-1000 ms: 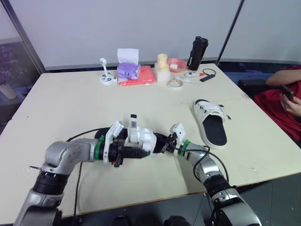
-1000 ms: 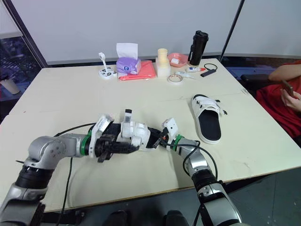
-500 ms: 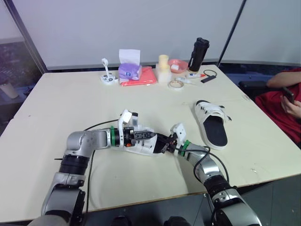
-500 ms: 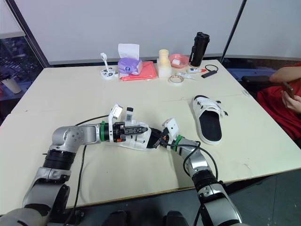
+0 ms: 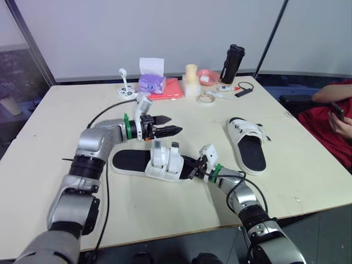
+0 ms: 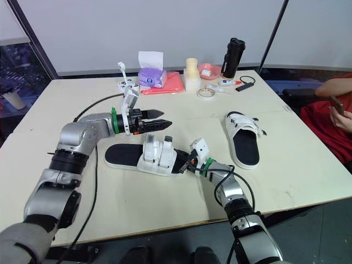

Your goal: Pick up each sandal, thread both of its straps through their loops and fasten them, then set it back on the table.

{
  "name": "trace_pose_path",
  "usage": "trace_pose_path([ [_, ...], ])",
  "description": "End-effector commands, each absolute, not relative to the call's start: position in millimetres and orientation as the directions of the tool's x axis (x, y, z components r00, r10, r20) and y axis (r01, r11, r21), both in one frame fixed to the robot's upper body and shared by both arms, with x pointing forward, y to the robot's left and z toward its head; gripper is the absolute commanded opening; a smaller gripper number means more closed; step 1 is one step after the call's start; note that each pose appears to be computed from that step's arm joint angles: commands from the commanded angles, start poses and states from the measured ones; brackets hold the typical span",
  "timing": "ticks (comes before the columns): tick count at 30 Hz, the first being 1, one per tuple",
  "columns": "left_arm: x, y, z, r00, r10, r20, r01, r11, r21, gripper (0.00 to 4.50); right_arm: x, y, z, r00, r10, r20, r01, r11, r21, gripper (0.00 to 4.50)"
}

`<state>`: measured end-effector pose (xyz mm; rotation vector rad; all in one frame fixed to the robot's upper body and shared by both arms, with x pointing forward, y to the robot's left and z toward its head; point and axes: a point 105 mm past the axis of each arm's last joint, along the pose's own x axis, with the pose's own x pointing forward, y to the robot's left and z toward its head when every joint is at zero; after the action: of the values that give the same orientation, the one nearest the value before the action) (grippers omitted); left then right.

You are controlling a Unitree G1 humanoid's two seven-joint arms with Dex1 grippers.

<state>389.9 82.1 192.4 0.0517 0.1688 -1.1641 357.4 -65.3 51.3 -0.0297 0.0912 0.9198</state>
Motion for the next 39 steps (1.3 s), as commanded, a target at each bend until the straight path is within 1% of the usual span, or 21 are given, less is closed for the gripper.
trace_pose_path([
  [1, 398, 82, 182, 0.357, -0.903, -0.239, 0.933, 0.357, 0.047, 4.46, 325, -111, -53, 0.609, 0.64, -0.468, -0.663, 0.735, 0.144, 0.0],
  [4, 391, 78, 175, 0.23, -0.935, -0.271, 0.96, 0.263, -0.094, 4.46, 325, -111, -53, 0.613, 0.638, -0.466, -0.66, 0.737, 0.142, 0.0],
  [12, 388, 72, 161, 0.131, -0.935, -0.33, 0.96, 0.203, -0.193, 4.46, 323, -114, -54, 0.62, 0.631, -0.465, -0.651, 0.745, 0.144, 0.0],
  [15, 388, 69, 154, 0.123, -0.93, -0.347, 0.958, 0.202, -0.202, 3.69, 324, -114, -53, 0.623, 0.63, -0.464, -0.648, 0.748, 0.144, 0.0],
  [17, 388, 67, 153, 0.12, -0.931, -0.346, 0.958, 0.2, -0.205, 2.68, 325, -114, -53, 0.626, 0.628, -0.463, -0.647, 0.749, 0.143, 0.0],
  [18, 389, 66, 153, 0.123, -0.932, -0.341, 0.958, 0.202, -0.206, 2.24, 325, -114, -53, 0.626, 0.628, -0.462, -0.646, 0.75, 0.143, 0.0],
  [19, 390, 66, 154, 0.131, -0.935, -0.329, 0.956, 0.207, -0.207, 1.69, 325, -114, -52, 0.626, 0.628, -0.462, -0.646, 0.75, 0.143, 0.0],
  [20, 391, 65, 157, 0.136, -0.941, -0.311, 0.955, 0.208, -0.212, 1.28, 325, -114, -52, 0.627, 0.628, -0.462, -0.646, 0.75, 0.142, 0.0],
  [21, 391, 64, 160, 0.134, -0.946, -0.295, 0.955, 0.203, -0.216, 0.66, 325, -115, -53, 0.627, 0.628, -0.462, -0.646, 0.75, 0.142, 0.0],
  [22, 390, 64, 163, 0.129, -0.952, -0.278, 0.956, 0.194, -0.219, 0.18, 325, -114, -53, 0.626, 0.628, -0.462, -0.647, 0.749, 0.142, 0.0],
  [23, 389, 63, 168, 0.119, -0.961, -0.248, 0.958, 0.177, -0.226, 0.08, 324, -115, -53, 0.626, 0.628, -0.463, -0.647, 0.749, 0.142, 0.0],
  [26, 382, 62, 192, 0.063, -0.991, -0.122, 0.961, 0.093, -0.26, 0.08, 324, -114, -54, 0.624, 0.628, -0.464, -0.647, 0.749, 0.144, 0.0],
  [29, 378, 64, 204, 0.046, -0.997, -0.068, 0.957, 0.064, -0.283, 0.08, 323, -114, -54, 0.623, 0.629, -0.465, -0.648, 0.748, 0.145, 0.0],
  [33, 383, 67, 195, 0.107, -0.988, -0.111, 0.954, 0.133, -0.268, 0.08, 323, -113, -55, 0.62, 0.632, -0.466, -0.651, 0.745, 0.145, 0.0],
  [39, 399, 71, 176, 0.223, -0.956, -0.191, 0.935, 0.265, -0.236, 0.08, 325, -111, -54, 0.62, 0.633, -0.463, -0.652, 0.744, 0.144, 0.0],
])
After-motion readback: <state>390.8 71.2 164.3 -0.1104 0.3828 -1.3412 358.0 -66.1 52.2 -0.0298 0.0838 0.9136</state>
